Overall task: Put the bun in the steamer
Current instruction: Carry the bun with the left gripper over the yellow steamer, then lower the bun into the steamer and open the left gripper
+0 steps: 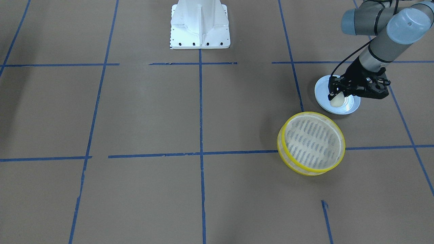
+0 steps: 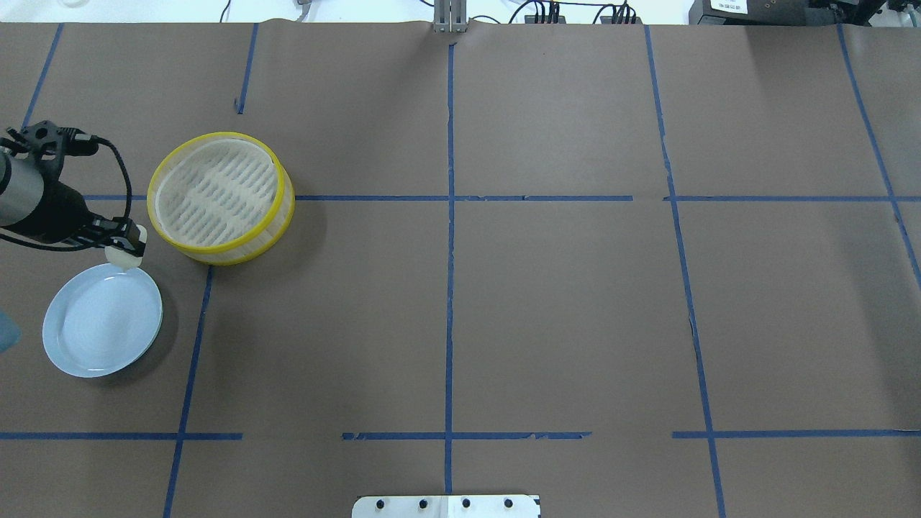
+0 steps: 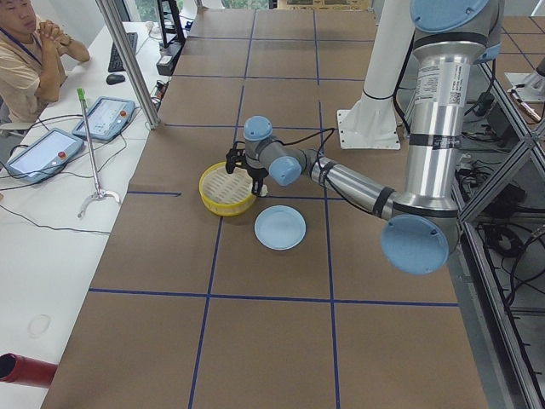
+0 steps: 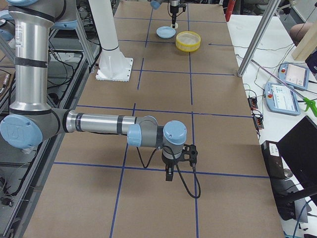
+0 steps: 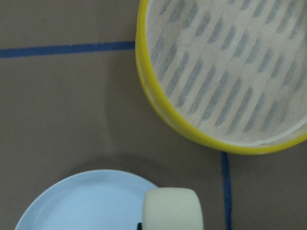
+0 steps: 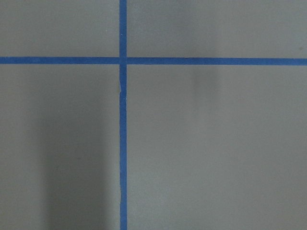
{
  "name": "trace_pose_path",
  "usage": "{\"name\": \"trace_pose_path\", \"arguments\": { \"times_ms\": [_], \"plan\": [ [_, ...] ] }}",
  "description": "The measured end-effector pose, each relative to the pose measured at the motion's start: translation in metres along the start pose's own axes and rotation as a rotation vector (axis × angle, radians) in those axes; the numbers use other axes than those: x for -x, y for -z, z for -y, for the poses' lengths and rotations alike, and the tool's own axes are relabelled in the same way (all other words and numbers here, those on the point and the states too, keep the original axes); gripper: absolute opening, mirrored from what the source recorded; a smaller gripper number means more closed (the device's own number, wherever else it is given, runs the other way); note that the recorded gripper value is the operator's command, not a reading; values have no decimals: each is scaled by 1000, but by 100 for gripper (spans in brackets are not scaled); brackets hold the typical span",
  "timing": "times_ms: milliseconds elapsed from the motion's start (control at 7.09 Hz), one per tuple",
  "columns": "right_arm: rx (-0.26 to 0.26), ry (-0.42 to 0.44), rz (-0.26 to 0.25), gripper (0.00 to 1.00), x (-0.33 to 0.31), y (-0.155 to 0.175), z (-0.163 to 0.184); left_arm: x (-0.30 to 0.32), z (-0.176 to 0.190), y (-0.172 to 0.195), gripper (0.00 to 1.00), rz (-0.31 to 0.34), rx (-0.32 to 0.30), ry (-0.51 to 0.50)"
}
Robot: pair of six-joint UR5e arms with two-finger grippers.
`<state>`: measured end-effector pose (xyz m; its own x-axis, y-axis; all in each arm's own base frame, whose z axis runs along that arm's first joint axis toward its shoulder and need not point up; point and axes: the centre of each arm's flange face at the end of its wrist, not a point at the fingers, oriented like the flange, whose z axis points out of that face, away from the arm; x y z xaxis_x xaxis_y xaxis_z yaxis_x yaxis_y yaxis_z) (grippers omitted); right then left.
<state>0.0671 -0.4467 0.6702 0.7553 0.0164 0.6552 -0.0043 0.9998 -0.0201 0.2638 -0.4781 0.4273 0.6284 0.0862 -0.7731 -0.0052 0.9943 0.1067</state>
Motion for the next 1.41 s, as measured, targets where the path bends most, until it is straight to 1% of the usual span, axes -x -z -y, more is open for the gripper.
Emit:
{"name": "trace_pose_path", "arguments": {
  "times_ms": [141, 282, 705, 987, 1410],
  "plan": [
    [0, 0, 0, 100, 0, 0, 0, -29, 34, -6, 38, 11, 7, 13],
    [0, 0, 0, 100, 0, 0, 0, -45, 58, -16, 38, 22, 16, 27],
    [0, 0, 0, 100, 0, 0, 0, -52, 92, -47, 38, 45, 41, 39],
    [0, 0, 0, 100, 0, 0, 0, -45, 100, -67, 39, 38, 38, 33],
    [0, 0, 0, 100, 0, 0, 0, -47, 94, -86, 40, 43, 60, 32]
  ]
}}
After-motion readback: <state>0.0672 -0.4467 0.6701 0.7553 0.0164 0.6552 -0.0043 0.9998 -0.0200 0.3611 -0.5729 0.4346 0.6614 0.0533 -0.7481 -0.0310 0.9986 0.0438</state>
